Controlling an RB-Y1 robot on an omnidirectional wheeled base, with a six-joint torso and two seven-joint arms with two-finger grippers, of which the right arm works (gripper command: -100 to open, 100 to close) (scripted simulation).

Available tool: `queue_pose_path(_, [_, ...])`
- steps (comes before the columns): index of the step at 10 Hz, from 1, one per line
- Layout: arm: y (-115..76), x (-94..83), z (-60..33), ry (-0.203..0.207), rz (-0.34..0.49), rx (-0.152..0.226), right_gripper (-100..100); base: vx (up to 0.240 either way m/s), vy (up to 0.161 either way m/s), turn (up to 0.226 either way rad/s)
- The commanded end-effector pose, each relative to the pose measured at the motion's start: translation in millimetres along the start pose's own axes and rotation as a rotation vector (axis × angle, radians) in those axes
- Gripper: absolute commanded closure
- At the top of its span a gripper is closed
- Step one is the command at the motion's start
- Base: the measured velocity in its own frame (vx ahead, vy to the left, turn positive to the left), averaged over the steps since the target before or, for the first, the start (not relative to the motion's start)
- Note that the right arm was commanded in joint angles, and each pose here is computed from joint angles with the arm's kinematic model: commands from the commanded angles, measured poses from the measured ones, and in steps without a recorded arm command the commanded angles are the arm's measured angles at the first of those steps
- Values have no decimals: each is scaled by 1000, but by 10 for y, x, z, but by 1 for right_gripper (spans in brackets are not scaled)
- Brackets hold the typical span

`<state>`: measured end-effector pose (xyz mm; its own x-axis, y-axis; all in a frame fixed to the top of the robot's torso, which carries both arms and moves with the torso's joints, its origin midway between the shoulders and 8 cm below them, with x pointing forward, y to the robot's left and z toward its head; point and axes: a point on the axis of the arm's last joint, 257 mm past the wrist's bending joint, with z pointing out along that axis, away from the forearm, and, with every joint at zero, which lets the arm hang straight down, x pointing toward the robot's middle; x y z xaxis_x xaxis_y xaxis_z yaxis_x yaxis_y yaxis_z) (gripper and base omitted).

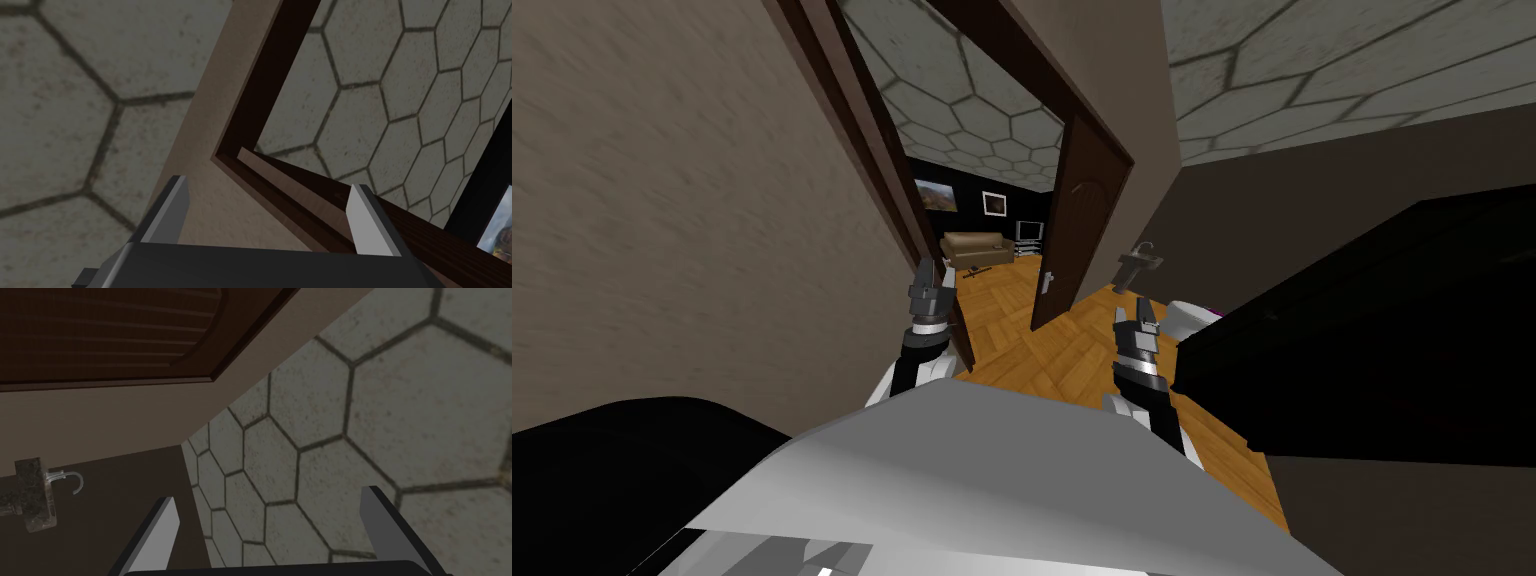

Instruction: Push the door open

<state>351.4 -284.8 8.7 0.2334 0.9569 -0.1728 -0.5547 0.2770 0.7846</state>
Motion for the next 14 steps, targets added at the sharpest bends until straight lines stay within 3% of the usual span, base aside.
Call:
queue_pose_path(1, [-110,87,-2,23,31,12,-100,-33,-55,105])
queue_pose_path(8, [-529,411,-36,109,141,66,-100,104,-49,92])
queue_pose_path(14, [-986,723,-120,198,237,137,-100,84,-62,114])
